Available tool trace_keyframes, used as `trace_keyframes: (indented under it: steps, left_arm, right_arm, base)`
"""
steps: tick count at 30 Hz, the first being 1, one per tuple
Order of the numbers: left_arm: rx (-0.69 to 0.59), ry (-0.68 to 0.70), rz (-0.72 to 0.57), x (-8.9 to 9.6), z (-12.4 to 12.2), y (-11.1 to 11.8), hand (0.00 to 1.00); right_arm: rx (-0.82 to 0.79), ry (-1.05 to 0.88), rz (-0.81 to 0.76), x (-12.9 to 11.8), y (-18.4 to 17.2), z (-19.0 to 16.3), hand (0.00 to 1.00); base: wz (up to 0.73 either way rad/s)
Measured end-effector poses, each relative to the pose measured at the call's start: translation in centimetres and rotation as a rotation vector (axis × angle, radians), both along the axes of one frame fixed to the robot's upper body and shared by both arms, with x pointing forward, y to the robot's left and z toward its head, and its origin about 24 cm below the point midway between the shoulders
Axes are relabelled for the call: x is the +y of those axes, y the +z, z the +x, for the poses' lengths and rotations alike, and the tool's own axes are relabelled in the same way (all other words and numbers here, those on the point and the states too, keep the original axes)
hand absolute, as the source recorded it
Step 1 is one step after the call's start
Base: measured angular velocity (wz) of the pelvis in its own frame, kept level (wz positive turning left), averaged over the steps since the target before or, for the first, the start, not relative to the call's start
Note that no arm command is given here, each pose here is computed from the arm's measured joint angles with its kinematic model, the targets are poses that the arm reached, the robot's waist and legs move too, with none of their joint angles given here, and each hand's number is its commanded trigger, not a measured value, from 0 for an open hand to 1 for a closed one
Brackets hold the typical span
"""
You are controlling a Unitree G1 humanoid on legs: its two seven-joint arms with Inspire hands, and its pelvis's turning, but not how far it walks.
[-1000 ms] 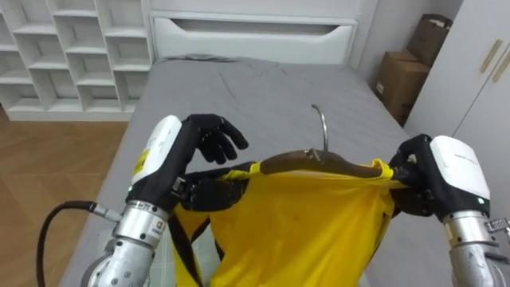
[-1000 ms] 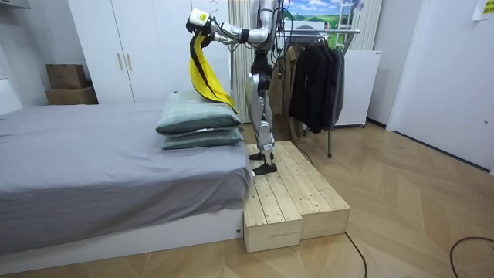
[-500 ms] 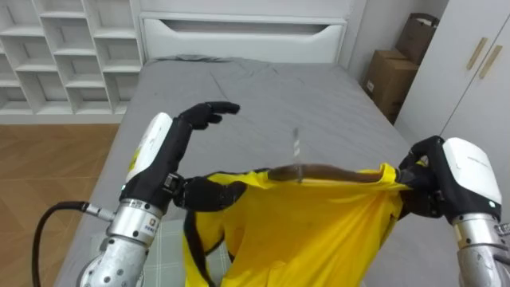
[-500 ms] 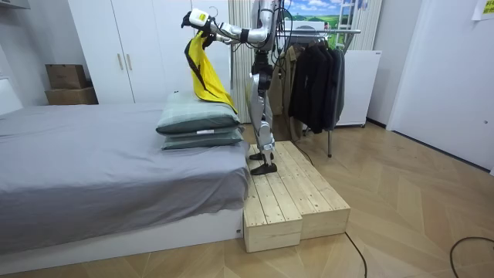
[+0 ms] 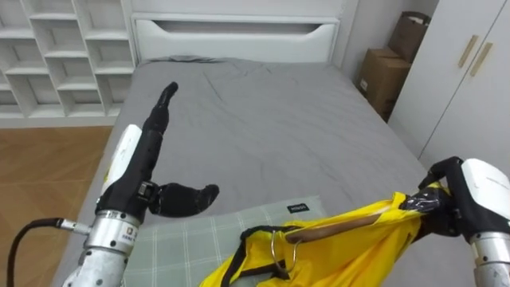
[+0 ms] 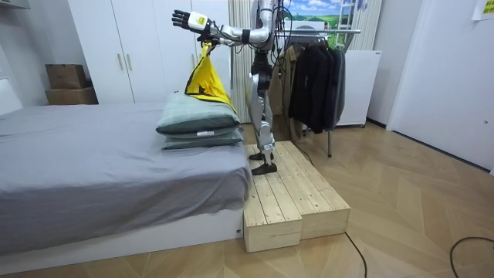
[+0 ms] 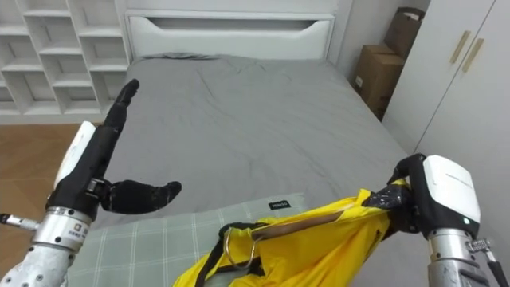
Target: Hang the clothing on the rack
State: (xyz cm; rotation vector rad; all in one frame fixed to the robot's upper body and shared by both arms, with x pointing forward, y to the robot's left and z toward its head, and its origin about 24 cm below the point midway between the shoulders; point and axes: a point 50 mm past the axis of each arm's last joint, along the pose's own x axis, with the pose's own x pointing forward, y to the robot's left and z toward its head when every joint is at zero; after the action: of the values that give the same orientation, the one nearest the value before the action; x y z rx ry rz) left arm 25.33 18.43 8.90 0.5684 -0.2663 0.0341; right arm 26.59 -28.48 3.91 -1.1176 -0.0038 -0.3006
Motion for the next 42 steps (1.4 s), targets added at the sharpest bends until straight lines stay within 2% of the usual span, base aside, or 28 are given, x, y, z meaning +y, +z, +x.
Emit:
trace_keyframes:
  steps: [7,14,18,21,25,30,35,42]
  left_arm:
    - [0.058,0.07,0.002,1.6,-0.8,-1.4,0.0]
    - [0.163,0.205,0.006,4.7,-2.0,-4.0,0.0]
    - [0.204,0.265,0.006,5.8,-2.9,-5.1,0.0]
    - [0.285,0.298,0.005,6.4,-3.4,-7.0,0.0]
    - [0.319,0.31,0.002,6.7,-3.8,-7.8,0.0]
    - [0.4,0.35,-0.072,7.3,-4.5,-9.6,0.0]
    - [0.508,0.429,-0.089,7.9,-6.0,-12.3,0.0]
    - [0.644,0.486,-0.102,8.2,-7.8,-15.2,0.0]
  right_arm:
    - [-0.045,-0.046,0.023,-0.9,0.9,-0.2,1.0]
    - [-0.063,-0.127,0.028,-2.6,1.1,-1.3,1.0]
    - [-0.052,-0.144,0.031,-3.0,0.8,-1.9,1.0]
    - [-0.054,-0.167,0.072,-3.2,0.7,-2.1,1.0]
    - [-0.078,-0.199,0.183,-3.6,0.5,-2.4,1.0]
    - [-0.128,-0.237,0.378,-4.0,0.5,-2.8,1.0]
    - [-0.088,-0.282,0.566,-4.6,-0.7,-3.9,1.0]
    - [-0.007,-0.322,0.695,-4.7,-2.8,-5.7,1.0]
  base:
    - [0.0]
    - [0.0]
    - [0.0]
    - [0.0]
    - [-0.01]
    - [-0.08]
    - [-0.11]
    - [-0.03]
